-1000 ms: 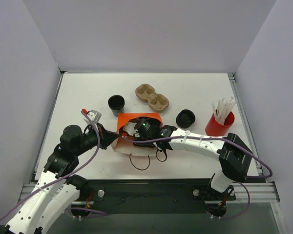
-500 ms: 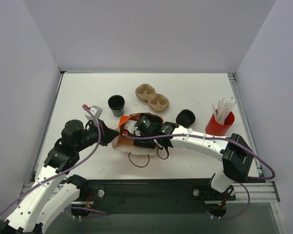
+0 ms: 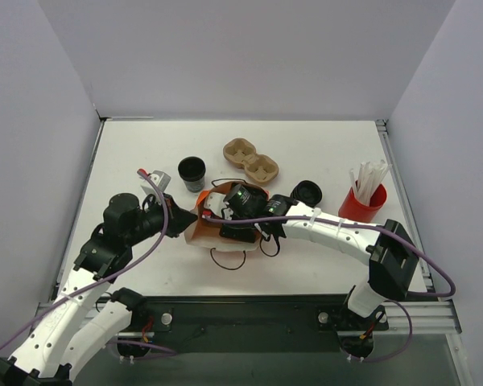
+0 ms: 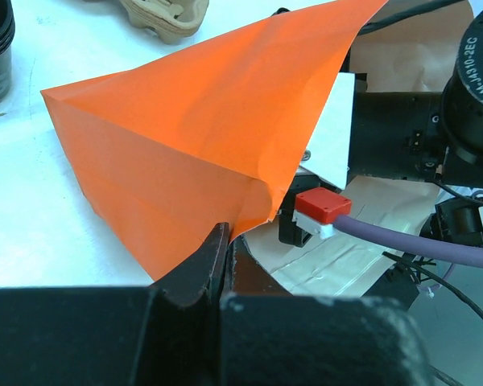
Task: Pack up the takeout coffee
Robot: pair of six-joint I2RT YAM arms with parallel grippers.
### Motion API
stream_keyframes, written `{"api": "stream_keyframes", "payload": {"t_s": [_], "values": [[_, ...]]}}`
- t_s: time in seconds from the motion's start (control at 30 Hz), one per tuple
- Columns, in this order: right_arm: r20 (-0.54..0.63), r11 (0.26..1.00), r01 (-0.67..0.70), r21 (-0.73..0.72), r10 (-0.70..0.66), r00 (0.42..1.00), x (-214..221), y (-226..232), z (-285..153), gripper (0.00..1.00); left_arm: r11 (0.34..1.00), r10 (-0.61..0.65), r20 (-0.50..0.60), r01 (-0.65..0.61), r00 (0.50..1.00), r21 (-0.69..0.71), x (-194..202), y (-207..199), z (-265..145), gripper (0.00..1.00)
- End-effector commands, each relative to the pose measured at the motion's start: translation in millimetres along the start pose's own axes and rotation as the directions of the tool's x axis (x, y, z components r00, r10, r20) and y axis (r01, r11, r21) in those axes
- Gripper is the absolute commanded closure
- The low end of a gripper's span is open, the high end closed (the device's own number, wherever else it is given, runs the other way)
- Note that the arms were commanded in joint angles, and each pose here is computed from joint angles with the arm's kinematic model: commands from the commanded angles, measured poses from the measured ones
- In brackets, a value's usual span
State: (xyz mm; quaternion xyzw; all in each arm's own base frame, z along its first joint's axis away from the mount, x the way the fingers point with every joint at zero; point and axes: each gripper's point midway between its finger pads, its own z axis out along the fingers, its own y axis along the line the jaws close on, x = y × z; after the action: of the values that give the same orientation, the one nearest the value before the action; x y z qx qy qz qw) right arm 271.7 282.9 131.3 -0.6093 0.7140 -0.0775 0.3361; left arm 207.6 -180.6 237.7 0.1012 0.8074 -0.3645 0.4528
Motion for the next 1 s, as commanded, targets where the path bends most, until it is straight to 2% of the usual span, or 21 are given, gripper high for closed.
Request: {"api": "stream_keyframes", "payload": {"t_s": [0.0,0.1,0.27,0.4,0.6,0.8,0.97], "values": [[0.061,0.996,-0.073,0.053,0.069,0.996,-12.4,-30.2,-27.4,0.00,1.000,0.003,0.003,-0.003,1.000,-0.021,-6.1,0.5,-0.2,1.00],[0.072,0.996,-0.072,0.044,0.068,0.995,-15.6,-31.7,-29.9,0.01,1.000,0.015,0.008,-0.015,1.000,-0.025,-9.3,1.2,1.3,1.00],[0.084,0.997,-0.075,0.025,0.073,0.994,-18.8,-32.5,-31.5,0.11,0.999,0.012,0.000,-0.012,1.000,-0.030,-12.2,1.3,4.2,1.00],[0.082,0.998,-0.065,-0.002,0.065,0.994,-17.1,-28.0,-32.8,0.12,0.999,0.012,0.008,-0.012,1.000,-0.033,-17.6,0.3,4.6,1.00],[0.080,0.997,-0.072,-0.015,0.073,0.994,-14.4,-28.0,-32.9,0.01,0.999,0.018,0.004,-0.018,1.000,-0.035,-21.9,-0.7,6.3,1.00],[0.112,0.997,-0.080,-0.022,0.082,0.990,-24.0,-32.8,-38.6,0.00,0.999,0.021,0.000,-0.021,1.000,-0.040,-25.0,-1.1,7.5,1.00],[0.142,0.995,-0.089,-0.052,0.096,0.985,-34.7,-33.4,-45.6,0.12,0.998,0.023,-0.003,-0.023,1.000,-0.051,-25.7,0.6,7.2,1.00]]}}
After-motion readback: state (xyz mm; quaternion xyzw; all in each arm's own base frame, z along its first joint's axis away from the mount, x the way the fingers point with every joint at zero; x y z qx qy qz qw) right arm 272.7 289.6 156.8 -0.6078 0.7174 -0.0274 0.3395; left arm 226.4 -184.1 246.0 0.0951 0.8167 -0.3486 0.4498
